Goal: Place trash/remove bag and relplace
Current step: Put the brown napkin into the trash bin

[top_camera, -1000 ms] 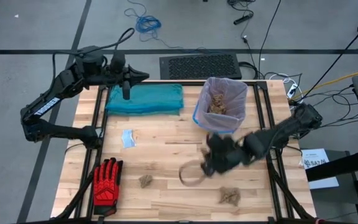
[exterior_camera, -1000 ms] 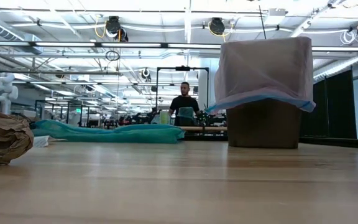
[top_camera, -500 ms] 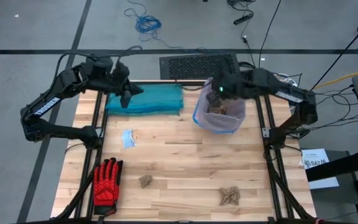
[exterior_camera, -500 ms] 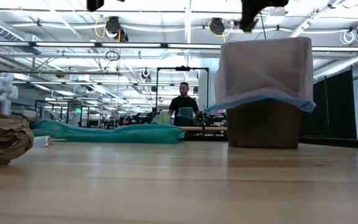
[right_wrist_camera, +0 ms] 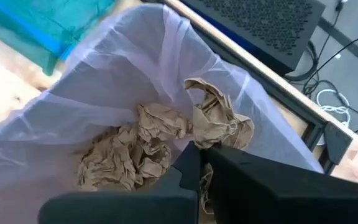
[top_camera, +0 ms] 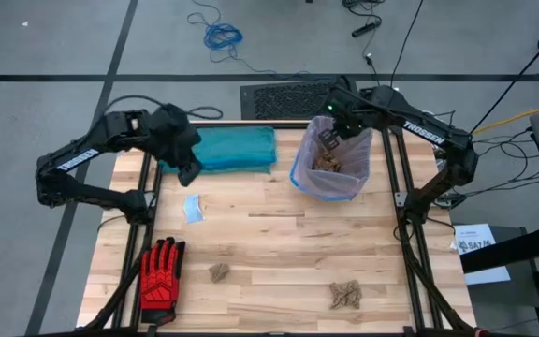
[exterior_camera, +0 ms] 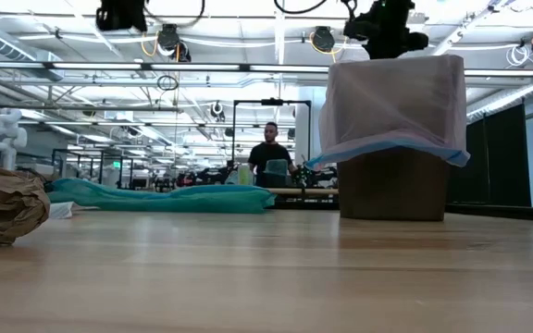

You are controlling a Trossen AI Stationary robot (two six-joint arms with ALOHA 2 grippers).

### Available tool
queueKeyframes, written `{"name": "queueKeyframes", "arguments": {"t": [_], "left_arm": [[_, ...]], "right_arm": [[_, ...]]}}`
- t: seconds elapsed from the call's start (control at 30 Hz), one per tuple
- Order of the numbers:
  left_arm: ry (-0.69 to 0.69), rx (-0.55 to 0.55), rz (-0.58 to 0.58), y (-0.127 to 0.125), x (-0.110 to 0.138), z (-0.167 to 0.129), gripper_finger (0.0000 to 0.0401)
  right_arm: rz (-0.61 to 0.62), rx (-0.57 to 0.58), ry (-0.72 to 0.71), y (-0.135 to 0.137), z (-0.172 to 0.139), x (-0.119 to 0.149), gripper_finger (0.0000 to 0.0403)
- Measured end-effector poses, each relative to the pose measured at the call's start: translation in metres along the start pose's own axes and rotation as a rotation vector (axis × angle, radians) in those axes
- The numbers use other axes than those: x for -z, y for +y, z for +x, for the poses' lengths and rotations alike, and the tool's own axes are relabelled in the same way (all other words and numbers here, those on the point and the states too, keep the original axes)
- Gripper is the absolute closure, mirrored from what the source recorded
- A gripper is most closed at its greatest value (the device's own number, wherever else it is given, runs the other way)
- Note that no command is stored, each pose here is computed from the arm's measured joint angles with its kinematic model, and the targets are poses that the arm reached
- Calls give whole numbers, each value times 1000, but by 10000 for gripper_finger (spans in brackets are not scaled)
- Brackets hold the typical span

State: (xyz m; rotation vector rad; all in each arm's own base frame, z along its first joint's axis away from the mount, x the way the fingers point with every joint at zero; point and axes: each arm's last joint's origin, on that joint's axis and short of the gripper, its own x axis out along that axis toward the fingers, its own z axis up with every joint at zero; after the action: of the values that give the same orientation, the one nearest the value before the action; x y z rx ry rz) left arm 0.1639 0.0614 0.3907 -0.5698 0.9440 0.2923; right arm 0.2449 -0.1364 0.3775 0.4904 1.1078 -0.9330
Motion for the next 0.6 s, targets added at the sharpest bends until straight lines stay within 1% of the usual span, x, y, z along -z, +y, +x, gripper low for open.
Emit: {"name": "queueKeyframes", "arguments": {"t": [0.1, 0.27, 0.33, 0.43, 0.53, 0.6], "left_arm": [[94, -33, -89, 6, 2, 21, 401], [218, -88, -201, 15, 8, 51, 401], [256, -150, -250, 19, 13, 59, 401], [350, -252, -348, 28, 27, 70, 401], [445, -341, -412, 38, 43, 84, 401], [501, -373, -445, 44, 54, 95, 401]], "right_arm": [[3, 8, 12, -2, 5, 0, 403], [-6, 5, 21, -2, 6, 1, 403], [-5, -18, 33, -2, 6, 1, 403], [13, -22, 35, -3, 7, 1, 400], [16, -22, 36, -3, 7, 1, 385], [16, -23, 35, -3, 7, 1, 370]]}}
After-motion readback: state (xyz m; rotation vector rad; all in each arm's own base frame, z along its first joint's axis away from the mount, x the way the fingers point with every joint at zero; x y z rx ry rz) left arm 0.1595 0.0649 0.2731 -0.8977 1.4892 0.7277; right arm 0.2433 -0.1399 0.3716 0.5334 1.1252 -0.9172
